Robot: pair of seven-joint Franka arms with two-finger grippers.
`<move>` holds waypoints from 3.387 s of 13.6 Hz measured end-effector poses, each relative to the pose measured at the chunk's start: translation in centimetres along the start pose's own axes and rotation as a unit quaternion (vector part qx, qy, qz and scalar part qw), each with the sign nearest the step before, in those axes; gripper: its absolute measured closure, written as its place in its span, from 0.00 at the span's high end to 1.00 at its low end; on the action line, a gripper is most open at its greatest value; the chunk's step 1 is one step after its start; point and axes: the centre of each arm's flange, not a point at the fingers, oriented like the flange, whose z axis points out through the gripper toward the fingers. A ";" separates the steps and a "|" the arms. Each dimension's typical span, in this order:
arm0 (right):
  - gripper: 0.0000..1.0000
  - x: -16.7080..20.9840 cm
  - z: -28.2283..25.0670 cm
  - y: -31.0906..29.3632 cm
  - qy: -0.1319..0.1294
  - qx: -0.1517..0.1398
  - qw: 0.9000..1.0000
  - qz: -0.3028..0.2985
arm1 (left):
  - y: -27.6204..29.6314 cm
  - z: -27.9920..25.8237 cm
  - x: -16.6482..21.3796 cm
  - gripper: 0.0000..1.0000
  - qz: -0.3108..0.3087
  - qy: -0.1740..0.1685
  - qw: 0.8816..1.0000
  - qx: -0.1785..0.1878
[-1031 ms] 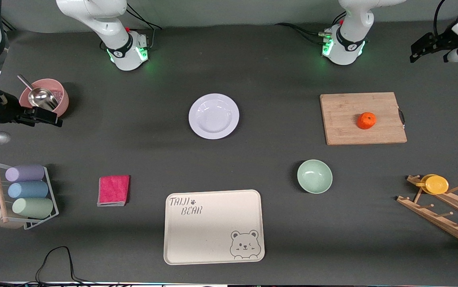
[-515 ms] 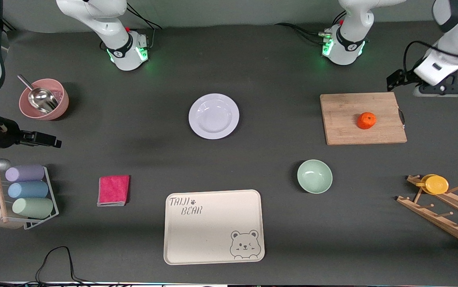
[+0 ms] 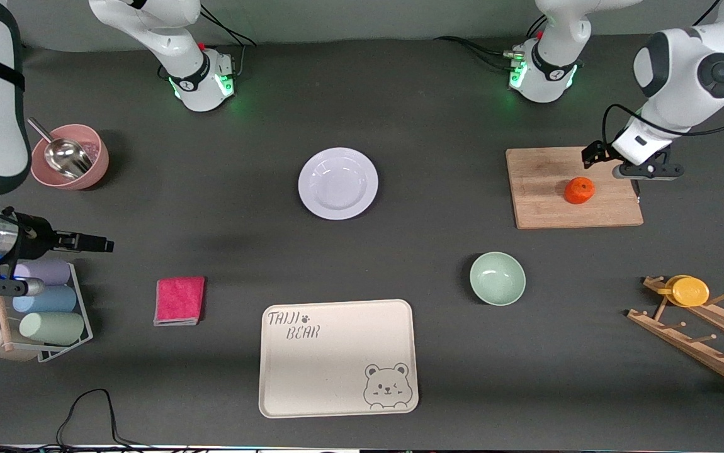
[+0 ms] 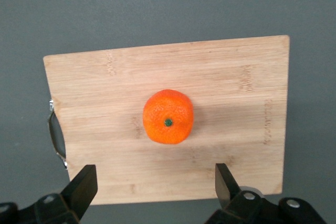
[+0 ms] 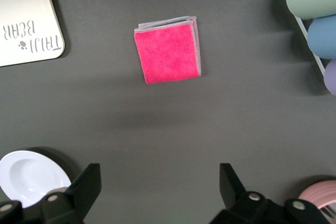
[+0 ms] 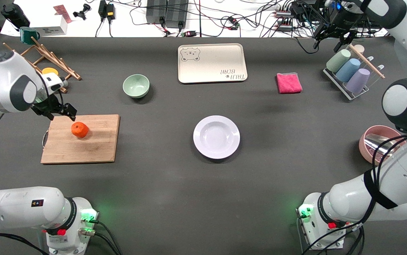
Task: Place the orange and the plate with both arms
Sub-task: 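Move the left gripper down over the orange on the cutting board, then close the left gripper on the orange and lift it, then carry the orange with the left gripper over the white plate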
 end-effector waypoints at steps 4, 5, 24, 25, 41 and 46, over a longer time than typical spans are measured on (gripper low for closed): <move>1.00 1.4 1.0 -3.3 0.013 -0.058 0.998 -0.037 | 0.1 3.9 0.4 1.00 0.009 0.003 1.000 0.004; 1.00 1.7 0.6 -4.2 0.021 -0.062 0.997 -0.043 | 0.2 5.0 0.4 1.00 0.009 0.003 1.000 0.004; 1.00 2.0 0.0 -9.5 0.036 -0.054 0.994 -0.086 | 0.6 11.5 1.0 0.68 0.017 0.007 1.000 0.001; 1.00 2.0 0.0 -9.5 0.036 -0.054 0.994 -0.086 | 0.6 11.5 1.1 0.68 0.017 0.009 1.000 0.001; 1.00 2.0 0.0 -9.5 0.036 -0.054 0.994 -0.086 | 12.1 -20.1 8.6 0.68 -0.035 -0.014 0.999 -0.001; 1.00 2.0 0.0 -9.7 0.035 -0.049 0.994 -0.087 | 31.6 -20.3 6.8 0.68 -0.072 0.010 0.997 -0.003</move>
